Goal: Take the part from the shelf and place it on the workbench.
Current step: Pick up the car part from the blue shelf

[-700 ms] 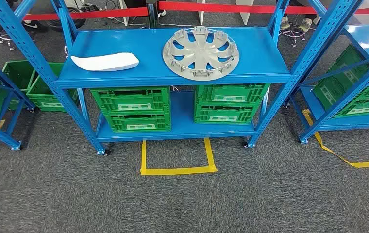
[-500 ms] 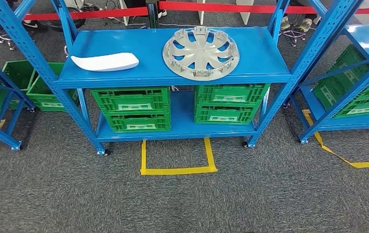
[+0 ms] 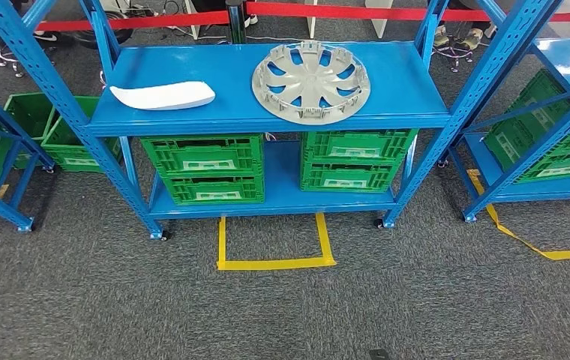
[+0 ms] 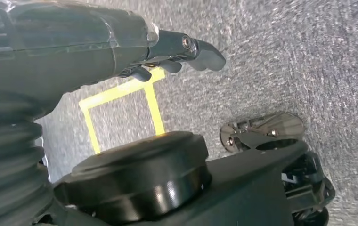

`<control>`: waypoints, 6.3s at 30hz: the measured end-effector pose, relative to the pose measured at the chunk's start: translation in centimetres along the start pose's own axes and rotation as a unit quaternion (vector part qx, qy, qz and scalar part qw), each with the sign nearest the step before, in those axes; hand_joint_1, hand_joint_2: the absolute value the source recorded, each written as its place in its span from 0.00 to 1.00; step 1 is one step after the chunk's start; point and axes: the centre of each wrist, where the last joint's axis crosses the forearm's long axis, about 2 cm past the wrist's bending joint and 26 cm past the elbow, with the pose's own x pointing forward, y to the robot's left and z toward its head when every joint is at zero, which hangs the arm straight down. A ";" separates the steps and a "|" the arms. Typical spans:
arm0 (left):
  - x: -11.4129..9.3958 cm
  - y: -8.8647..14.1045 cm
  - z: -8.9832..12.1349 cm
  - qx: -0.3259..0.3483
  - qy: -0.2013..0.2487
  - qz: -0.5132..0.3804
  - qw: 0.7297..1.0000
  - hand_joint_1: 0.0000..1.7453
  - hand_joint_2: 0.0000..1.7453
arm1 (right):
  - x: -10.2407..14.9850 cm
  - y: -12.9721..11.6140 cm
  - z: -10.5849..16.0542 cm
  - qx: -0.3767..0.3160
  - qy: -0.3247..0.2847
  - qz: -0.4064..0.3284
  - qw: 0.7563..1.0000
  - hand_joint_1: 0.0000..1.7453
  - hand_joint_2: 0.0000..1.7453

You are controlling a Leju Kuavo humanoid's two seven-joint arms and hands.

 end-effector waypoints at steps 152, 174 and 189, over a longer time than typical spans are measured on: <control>3.7 -2.2 0.5 0.047 -0.208 -0.229 0.950 0.00 0.00 | 24.1 2.3 35.2 -0.165 -0.887 -0.046 0.428 0.00 1.00; 3.6 -2.5 0.6 0.039 -0.201 -0.235 0.950 0.00 0.00 | 24.6 2.5 34.7 -0.156 -0.884 -0.038 0.440 0.00 1.00; 3.2 -2.5 0.6 0.038 -0.198 -0.258 0.945 0.00 0.00 | 24.8 2.9 34.3 -0.147 -0.880 -0.030 0.451 0.00 1.00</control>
